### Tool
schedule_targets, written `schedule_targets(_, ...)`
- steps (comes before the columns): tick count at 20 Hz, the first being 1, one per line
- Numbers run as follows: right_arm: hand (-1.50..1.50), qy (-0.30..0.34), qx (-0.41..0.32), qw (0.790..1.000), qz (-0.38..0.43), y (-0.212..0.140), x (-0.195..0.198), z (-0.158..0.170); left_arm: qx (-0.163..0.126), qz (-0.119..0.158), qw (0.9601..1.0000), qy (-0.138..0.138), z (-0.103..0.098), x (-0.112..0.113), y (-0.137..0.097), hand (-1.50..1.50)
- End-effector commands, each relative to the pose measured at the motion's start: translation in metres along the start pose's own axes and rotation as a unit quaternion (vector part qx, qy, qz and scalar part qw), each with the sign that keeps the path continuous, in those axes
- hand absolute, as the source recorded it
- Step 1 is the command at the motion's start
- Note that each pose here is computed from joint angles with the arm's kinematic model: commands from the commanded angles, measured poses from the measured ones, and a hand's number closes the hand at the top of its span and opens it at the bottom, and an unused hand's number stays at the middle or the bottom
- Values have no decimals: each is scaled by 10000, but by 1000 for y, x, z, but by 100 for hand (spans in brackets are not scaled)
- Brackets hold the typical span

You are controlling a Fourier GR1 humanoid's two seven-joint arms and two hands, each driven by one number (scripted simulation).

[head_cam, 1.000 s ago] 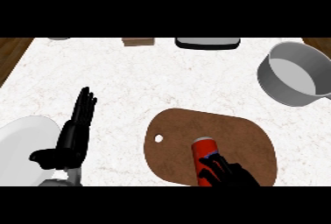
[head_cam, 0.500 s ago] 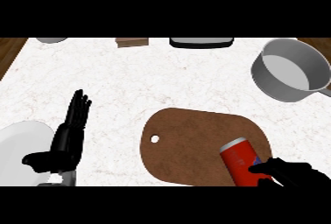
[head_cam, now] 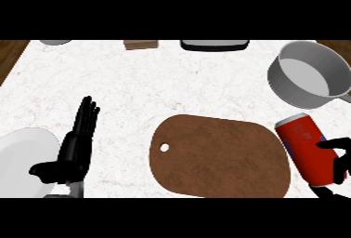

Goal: Pick the can from the cutting board and place it in the pot

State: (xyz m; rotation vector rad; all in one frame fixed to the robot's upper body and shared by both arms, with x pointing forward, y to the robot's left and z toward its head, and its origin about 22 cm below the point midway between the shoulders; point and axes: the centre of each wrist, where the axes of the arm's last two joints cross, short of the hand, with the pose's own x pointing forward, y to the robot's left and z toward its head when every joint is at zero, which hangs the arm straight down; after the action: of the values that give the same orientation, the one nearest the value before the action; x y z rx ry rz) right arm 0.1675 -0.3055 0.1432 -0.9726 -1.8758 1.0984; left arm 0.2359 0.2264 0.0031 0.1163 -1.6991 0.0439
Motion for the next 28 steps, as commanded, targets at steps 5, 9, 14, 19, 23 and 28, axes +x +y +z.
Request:
schedule_targets(5, 150, 664, -201, 9975, 141, -18, -72, -38, -89, -5, 9999, -103, -15, 7, -5, 0)
schedule_targets(9, 150, 920, -387, 9950, 88, -32, -121, -57, -111, 103, 9999, -63, -5, 10, -10, 0)
schedule_targets(14, 150, 987, -150, 9947, 257, -7, -163, -67, -186, 56, 9998, 10, -6, -3, -8, 0)
schedule_targets(19, 150, 1089, 318, 9935, 132, -5, -195, -90, -265, -33, 9996, -55, -6, -6, -3, 0)
schedule_targets(23, 150, 1120, 732, 9910, 37, 13, -215, -92, -247, 60, 9997, -46, -4, 8, -7, 0)
schedule_targets(28, 150, 1643, 1121, 9798, 193, 35, -237, -76, -290, -21, 9995, -75, -15, 10, -5, 0)
